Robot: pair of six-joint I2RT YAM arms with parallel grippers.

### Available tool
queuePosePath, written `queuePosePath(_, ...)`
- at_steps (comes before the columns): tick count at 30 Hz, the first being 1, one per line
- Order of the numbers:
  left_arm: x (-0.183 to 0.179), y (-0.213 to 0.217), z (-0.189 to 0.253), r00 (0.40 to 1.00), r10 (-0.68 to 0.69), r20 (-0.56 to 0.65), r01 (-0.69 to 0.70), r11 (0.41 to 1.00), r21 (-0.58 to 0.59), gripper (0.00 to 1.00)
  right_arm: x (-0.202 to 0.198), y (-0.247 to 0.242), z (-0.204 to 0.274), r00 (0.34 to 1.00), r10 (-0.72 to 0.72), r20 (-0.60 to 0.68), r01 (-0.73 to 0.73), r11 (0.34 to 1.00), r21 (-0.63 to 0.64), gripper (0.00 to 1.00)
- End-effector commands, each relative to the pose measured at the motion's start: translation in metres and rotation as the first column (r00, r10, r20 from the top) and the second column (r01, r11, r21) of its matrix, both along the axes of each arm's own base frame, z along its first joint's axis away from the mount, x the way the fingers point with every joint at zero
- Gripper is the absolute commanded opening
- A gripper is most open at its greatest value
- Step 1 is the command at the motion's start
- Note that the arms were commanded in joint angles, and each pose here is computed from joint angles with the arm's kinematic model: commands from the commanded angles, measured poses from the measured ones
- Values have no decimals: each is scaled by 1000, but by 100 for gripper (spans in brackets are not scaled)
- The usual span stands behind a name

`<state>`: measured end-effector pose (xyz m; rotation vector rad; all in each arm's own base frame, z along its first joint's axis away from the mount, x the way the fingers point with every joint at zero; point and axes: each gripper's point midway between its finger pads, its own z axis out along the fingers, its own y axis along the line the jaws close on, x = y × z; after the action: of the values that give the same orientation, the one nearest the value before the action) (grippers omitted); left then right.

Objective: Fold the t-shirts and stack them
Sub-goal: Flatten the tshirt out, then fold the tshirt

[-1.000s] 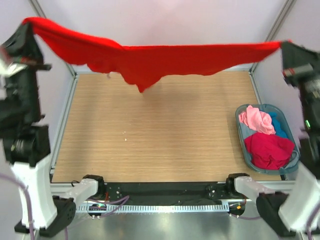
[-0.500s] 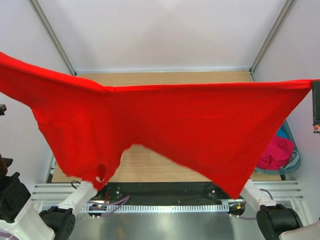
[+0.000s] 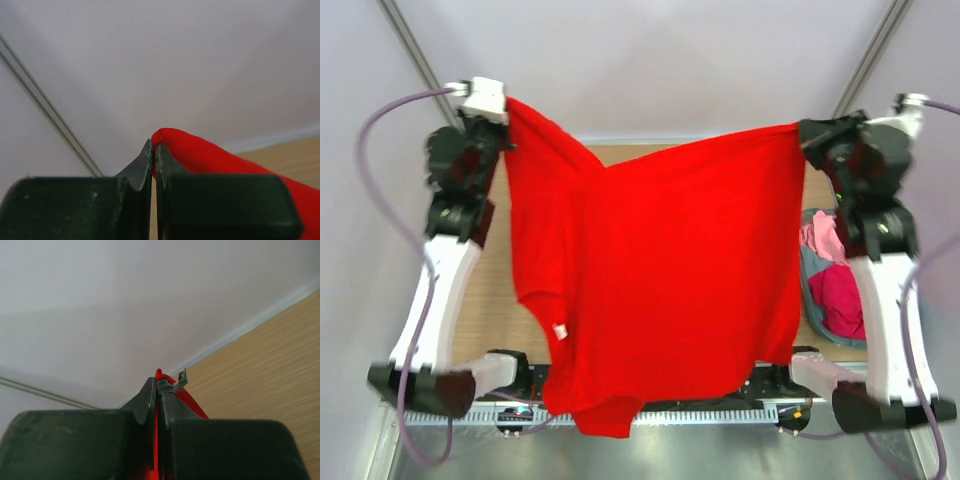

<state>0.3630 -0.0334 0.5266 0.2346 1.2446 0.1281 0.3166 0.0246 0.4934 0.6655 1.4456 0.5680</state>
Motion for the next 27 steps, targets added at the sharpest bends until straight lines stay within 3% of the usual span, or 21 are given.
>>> queuePosePath(1,52,-2,-45,999,20,-37,-19,1000,25,0,62,0,-41,1000,-3,1,4,997,-76,1)
queuePosePath(2,82,-7,-82,994,19,-109,-15,999,34,0,81,-1,-52,1000,-16,16,17,997,-78,1)
queuePosePath(5,127,-10,-134,986,30,-162,-20,998,63,0,127,-4,-135,992,-45,-116,36,996,-80,1)
queuePosePath(6,154,-11,-166,981,38,-192,-24,997,75,0,141,-2,-146,994,-42,-103,34,997,-76,1)
queuePosePath(8,178,-8,-186,980,58,-190,-41,995,92,0,178,5,-190,989,-10,-150,-3,996,-89,1)
queuePosePath(13,253,-21,-232,980,11,-200,11,994,105,0,242,10,-249,968,42,-246,-69,993,-100,1)
queuePosePath(20,287,-43,-255,972,-91,-215,112,990,89,0,298,7,-281,955,68,-288,-95,992,-83,1)
queuePosePath(24,286,-58,-264,945,-166,-283,199,976,93,0,319,14,-287,947,107,-304,-139,986,-86,1)
queuePosePath(27,279,-66,-262,934,-191,-302,234,966,112,0,338,-9,-295,944,92,-317,-123,989,-79,1)
